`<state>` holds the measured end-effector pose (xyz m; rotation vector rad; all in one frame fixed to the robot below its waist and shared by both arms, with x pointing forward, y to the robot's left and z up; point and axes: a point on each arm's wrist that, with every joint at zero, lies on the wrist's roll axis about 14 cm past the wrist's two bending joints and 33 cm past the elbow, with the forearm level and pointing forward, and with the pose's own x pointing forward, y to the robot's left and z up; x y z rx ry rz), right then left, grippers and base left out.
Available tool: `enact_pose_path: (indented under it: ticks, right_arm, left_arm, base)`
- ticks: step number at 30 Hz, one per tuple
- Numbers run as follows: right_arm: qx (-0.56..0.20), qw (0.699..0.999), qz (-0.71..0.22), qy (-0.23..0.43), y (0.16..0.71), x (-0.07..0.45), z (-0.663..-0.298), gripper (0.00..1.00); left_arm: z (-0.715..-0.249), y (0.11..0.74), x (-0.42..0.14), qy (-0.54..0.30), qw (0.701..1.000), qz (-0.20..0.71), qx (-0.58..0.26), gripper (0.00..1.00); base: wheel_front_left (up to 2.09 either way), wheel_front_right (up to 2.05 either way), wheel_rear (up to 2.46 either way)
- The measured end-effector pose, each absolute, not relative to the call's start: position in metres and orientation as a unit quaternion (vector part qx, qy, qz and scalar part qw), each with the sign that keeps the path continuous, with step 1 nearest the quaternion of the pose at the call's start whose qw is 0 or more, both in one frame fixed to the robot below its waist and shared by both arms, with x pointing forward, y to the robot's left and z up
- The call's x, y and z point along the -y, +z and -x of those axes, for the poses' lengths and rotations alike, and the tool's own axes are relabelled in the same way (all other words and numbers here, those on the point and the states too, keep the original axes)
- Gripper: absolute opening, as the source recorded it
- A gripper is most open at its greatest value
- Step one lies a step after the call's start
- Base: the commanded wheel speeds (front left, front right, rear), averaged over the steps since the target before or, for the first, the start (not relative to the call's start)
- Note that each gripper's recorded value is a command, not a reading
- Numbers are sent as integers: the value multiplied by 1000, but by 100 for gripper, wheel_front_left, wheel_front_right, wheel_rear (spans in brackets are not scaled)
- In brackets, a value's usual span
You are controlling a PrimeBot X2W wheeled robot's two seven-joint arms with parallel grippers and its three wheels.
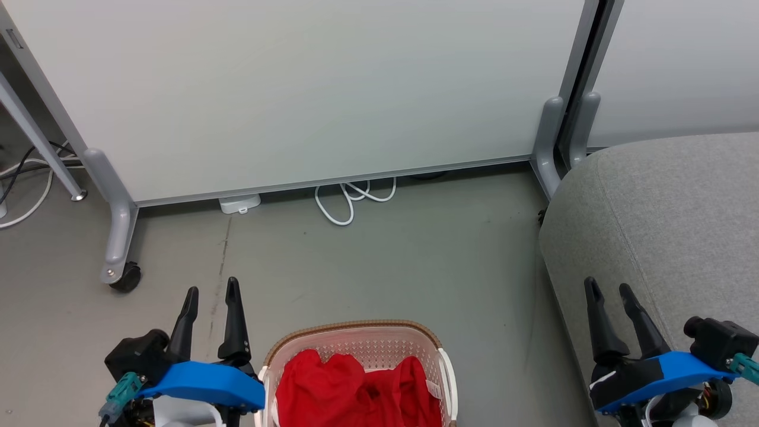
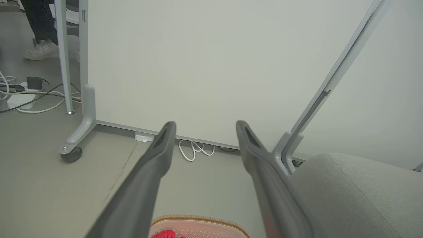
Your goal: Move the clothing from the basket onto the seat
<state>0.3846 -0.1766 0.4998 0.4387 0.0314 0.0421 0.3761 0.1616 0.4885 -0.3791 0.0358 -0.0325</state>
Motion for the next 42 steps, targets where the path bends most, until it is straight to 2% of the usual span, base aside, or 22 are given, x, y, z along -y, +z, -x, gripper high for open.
enact_pose_path:
  ticks: [42]
  right_arm:
    - [0, 998, -45, 49, 507, 167, -383, 100]
  left_arm:
    - [-374, 484, -150, -43, 996, 84, -3, 100]
  base:
    - [0, 0, 0]
